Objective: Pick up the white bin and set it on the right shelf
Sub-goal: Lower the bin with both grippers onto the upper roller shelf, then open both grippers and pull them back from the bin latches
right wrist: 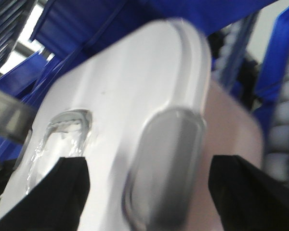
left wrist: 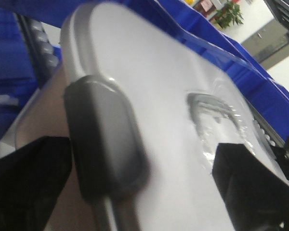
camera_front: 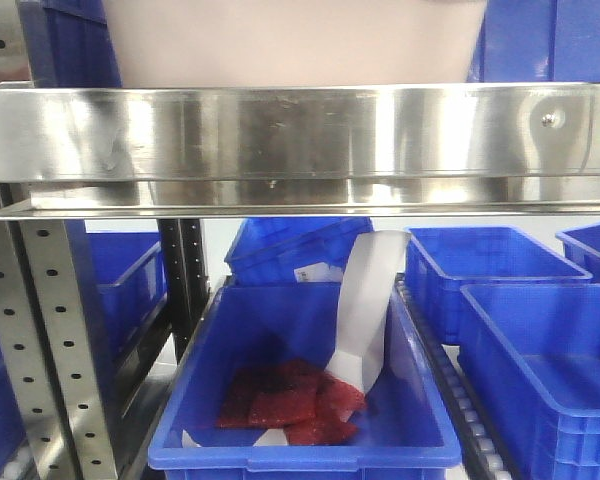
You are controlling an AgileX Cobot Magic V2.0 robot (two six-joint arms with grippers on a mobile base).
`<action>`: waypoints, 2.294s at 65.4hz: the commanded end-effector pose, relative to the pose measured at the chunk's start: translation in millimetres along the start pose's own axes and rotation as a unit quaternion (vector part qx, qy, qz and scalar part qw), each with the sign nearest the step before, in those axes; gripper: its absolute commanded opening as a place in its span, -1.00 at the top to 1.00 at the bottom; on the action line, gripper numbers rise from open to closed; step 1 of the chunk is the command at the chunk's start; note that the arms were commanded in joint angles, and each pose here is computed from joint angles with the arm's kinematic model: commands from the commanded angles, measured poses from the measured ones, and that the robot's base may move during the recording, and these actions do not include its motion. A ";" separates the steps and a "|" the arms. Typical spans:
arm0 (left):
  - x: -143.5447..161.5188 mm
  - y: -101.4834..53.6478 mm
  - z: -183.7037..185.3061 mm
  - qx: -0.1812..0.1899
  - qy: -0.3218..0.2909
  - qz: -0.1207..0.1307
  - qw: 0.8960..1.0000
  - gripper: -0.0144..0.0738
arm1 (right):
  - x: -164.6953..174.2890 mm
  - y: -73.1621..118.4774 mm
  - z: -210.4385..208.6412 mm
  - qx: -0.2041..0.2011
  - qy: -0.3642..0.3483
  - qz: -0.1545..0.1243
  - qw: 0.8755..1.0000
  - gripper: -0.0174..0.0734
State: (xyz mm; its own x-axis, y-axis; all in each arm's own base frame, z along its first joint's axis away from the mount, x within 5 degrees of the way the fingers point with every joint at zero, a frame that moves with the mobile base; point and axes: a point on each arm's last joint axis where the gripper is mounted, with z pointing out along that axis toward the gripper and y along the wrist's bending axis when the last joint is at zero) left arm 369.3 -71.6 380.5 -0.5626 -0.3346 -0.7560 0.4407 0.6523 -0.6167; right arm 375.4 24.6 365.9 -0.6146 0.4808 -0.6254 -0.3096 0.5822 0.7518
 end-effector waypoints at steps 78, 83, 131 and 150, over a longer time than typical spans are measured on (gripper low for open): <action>-56.3 -34.3 -85.5 -0.160 -0.198 0.083 0.963 0.94 | -38.4 49.7 -63.5 0.098 -0.173 -0.102 0.975 0.53; -59.9 -39.2 -96.1 -0.187 -0.217 0.110 0.952 0.94 | -38.4 58.5 -69.8 0.130 -0.188 -0.153 0.962 0.53; 30.6 -57.6 -182.0 -0.268 -0.304 0.155 0.901 0.94 | 45.2 76.0 -145.7 0.239 -0.294 -0.254 0.890 0.53; 101.1 -49.7 -208.1 -0.290 -0.285 0.186 0.894 0.94 | 118.8 61.6 -188.8 0.254 -0.311 -0.265 0.877 0.53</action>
State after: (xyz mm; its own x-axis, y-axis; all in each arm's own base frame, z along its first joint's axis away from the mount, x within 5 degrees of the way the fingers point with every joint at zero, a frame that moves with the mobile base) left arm 158.3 1.1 374.7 -0.0293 -0.2142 -0.9763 0.0102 0.9767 -0.2146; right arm 167.1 -2.6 372.1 -0.0173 0.2374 -0.9713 0.0024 0.9714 0.2374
